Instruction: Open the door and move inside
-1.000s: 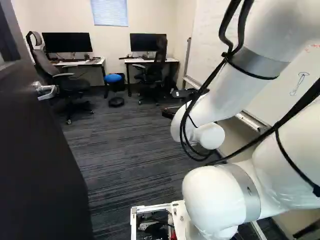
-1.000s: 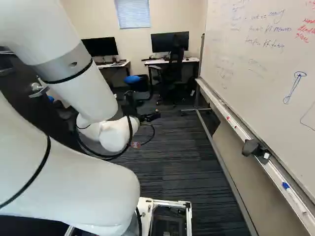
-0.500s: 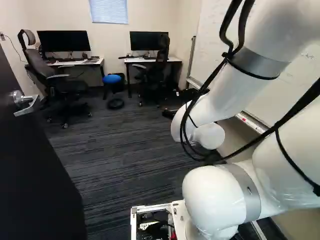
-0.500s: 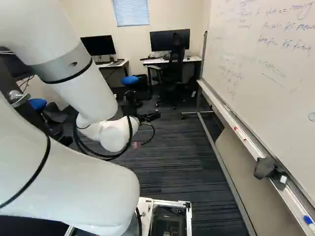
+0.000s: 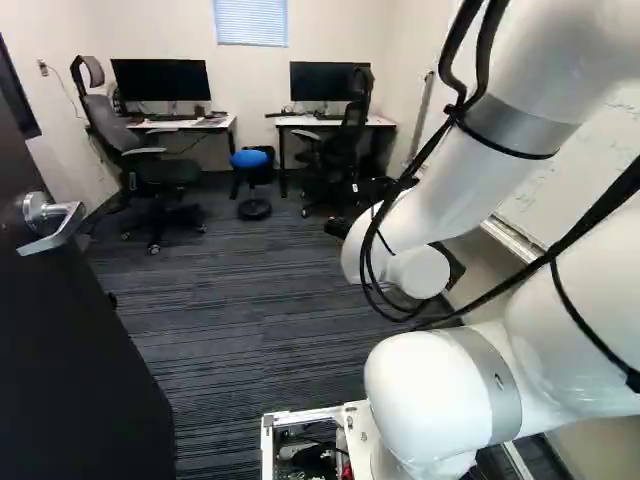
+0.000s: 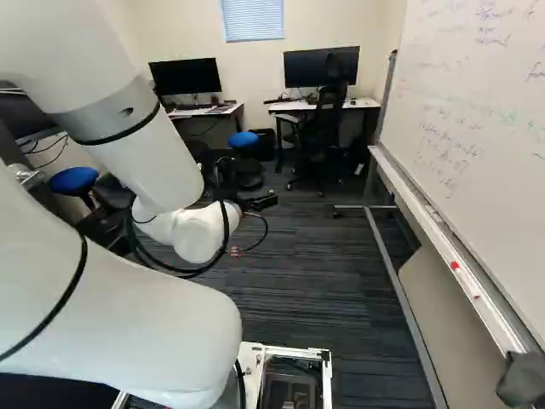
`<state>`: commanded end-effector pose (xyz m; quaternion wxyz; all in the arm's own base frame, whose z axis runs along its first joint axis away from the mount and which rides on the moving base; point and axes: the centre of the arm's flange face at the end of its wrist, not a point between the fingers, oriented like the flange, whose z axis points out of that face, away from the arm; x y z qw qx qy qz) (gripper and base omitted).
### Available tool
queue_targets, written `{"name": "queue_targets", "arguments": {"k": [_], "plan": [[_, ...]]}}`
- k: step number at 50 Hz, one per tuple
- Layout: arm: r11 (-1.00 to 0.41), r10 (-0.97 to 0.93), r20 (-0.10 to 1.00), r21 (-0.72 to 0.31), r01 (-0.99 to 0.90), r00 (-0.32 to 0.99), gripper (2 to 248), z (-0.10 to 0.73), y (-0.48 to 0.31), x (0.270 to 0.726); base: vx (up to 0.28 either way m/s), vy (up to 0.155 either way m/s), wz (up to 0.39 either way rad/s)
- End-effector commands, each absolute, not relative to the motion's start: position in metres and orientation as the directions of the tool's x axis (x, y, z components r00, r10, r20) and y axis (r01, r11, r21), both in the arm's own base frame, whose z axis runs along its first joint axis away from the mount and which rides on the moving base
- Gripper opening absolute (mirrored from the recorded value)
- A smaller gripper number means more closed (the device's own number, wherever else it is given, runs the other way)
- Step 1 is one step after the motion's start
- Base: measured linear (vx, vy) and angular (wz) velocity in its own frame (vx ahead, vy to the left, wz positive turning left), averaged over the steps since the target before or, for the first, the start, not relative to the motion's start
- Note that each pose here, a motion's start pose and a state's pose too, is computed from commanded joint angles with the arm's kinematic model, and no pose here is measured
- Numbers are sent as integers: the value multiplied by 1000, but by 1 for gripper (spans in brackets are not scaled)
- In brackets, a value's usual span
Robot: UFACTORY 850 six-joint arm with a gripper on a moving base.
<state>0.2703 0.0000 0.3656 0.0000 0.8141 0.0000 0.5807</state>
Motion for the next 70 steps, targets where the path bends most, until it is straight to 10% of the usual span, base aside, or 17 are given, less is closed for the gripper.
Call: {"name": "queue_targets", "arguments": {"k": [70], "plan": [[-1000,0,946,0,0,326,247,366,0,270,222,42,170]]}}
